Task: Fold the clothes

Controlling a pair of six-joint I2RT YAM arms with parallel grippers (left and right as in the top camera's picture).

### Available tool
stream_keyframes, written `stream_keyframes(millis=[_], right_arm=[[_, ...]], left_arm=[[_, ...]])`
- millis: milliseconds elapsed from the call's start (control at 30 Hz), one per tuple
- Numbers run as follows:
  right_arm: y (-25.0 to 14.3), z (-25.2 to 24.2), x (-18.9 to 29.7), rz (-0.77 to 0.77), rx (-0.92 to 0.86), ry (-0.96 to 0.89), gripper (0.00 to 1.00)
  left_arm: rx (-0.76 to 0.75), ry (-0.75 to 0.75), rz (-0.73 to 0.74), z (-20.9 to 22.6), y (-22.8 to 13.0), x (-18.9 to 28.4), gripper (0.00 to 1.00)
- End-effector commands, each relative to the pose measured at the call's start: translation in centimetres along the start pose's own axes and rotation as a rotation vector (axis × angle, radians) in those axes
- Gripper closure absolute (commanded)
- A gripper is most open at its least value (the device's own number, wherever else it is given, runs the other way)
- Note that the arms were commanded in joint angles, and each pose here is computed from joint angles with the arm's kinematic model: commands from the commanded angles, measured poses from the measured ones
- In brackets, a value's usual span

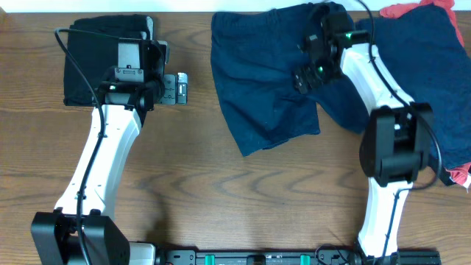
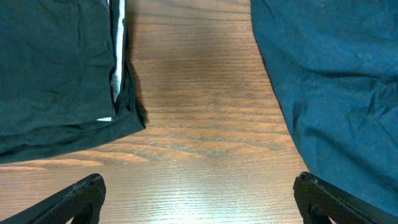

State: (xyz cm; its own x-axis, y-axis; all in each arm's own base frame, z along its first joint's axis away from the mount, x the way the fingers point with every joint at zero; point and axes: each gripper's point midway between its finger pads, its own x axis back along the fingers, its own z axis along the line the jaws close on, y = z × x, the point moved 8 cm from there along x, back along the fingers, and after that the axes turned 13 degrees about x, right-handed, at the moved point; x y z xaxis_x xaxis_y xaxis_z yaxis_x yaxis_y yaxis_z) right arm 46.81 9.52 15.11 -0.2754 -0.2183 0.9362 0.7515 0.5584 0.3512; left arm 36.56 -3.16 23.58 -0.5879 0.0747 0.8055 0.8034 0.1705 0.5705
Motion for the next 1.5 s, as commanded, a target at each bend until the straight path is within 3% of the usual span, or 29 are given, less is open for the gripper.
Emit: stream_keyframes(millis=[0,300,500,733,1133,1467], right_arm=[[4.2,4.8,5.9,-0.187,0.065,0.059,0.01],[7.3,11.3,0.2,-0.186,0.146,0.018,0.01],[7.3,12.8,-5.7,-0.152,0.175,0.043,0.02],[5.8,14.3,-8.6,-0.065,0.193,0.086,0.01],[1.6,17.6,-8.4,0.161,0.347,0.281,0.01],[-2.5,21.3,-6.8,0.427,0.371,0.388,0.01]], left_arm=[[-0.009,0.017,-0.007,0.8,0.3,-0.2,0.02],[0.065,0.153,-0.062,4.9,1.5,0.3,0.02],[0.116,0.193,-0.099,7.3,2.2,0.6,0.02],[0.148,0.212,-0.181,8.9,3.6,1.0,0.02],[0.137,0.247,-0.202,9.3,3.9,0.9,0.02],[0.137,0.248,-0.194,9.3,3.8,0.9,0.02]])
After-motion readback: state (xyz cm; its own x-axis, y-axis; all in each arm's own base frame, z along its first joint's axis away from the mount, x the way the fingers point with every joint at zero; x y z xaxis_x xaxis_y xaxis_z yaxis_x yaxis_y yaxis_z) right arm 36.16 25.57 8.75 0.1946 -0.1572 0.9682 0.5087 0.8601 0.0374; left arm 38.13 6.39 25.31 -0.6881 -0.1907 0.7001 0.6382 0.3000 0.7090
